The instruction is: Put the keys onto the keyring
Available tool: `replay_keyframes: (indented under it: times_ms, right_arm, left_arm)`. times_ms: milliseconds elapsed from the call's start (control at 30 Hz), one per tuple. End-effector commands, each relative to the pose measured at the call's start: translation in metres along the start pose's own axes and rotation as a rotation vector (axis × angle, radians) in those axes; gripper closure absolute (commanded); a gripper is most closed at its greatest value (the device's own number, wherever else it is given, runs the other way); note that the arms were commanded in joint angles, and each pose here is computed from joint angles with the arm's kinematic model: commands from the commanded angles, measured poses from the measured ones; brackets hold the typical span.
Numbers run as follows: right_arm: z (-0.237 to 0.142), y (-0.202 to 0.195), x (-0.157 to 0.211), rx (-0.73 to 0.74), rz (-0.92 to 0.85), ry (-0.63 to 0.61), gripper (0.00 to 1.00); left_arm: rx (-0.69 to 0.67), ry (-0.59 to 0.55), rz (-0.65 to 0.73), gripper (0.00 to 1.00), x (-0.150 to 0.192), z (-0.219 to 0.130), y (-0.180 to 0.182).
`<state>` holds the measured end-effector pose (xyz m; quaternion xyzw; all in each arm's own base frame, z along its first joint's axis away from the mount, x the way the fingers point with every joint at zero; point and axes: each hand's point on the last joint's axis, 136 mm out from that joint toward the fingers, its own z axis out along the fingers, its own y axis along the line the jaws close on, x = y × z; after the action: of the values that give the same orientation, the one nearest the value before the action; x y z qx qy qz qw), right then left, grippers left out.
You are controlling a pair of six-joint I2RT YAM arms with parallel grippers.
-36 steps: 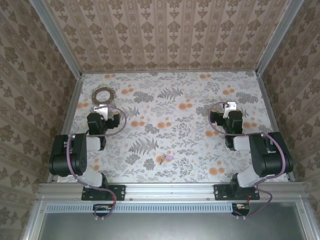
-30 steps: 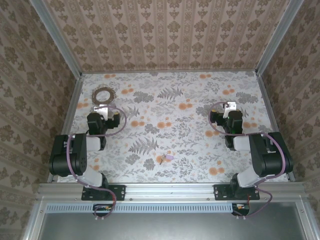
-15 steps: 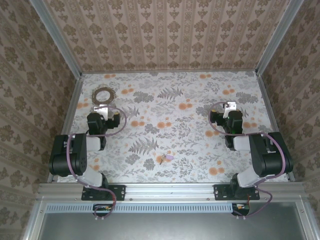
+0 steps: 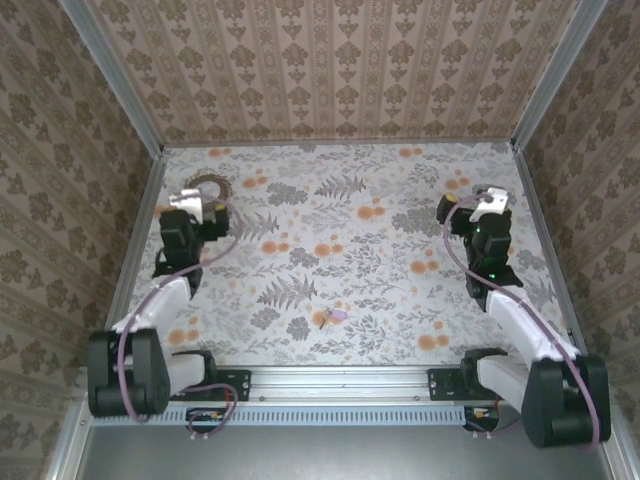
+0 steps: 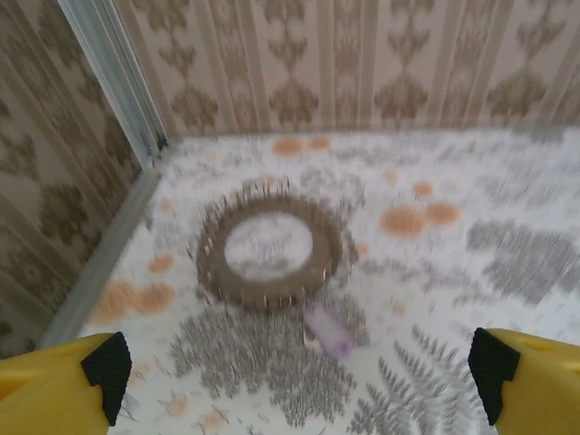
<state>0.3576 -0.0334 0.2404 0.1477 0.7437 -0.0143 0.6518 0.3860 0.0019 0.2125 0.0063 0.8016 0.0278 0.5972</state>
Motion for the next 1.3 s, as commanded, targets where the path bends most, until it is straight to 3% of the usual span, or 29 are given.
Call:
replay_keyframes:
  times_ms: [0,67,167,267,400,500,700,867,1000,1267]
  right_arm:
    - [-0.024,-0.025,-0.006,0.134,0.17,0.046,0.01]
    - [-0.028,-0.014,-0.01,0.071,0.171,0.068,0.0]
    - [-0.024,-0.001,-0.004,0.024,0.186,0.159,0.0]
    - [-0.017,0.007,0.01,0.015,0.195,0.274,0.0]
    - [-0.014,0.024,0.029,-0.028,0.159,0.401,0.0]
    - [-0.018,0.036,0.038,-0.086,0.15,0.448,0.0]
    - [-0.028,0.047,0.044,-0.147,0.145,0.485,0.0]
    - [-0.04,0.042,0.041,-0.133,0.139,0.478,0.0]
    - [-0.048,0.036,0.042,-0.118,0.146,0.471,0.0]
    - [-0.045,0.043,0.039,-0.137,0.184,0.477,0.0]
  left_arm:
    - [-0.072,0.139,-0.141,0.0,-0.016,-0.024,0.014]
    - [-0.119,0.207,-0.253,0.0,-0.025,-0.029,0.028]
    - [0.026,0.278,-0.392,0.0,-0.037,-0.007,0.026]
    - [0.055,0.455,-0.511,0.0,-0.022,0.027,0.036]
    - [0.204,0.524,-0.493,0.0,-0.012,0.075,0.018]
    - [0.244,0.575,-0.458,0.0,0.003,0.107,0.011]
    - [0.306,0.783,-0.431,0.0,0.066,0.151,-0.02]
    - [0.29,0.914,-0.362,0.0,0.103,0.153,-0.042]
    - [0.255,0.924,-0.299,0.0,0.116,0.146,-0.045]
    - [0.283,0.973,-0.303,0.0,0.143,0.136,-0.066]
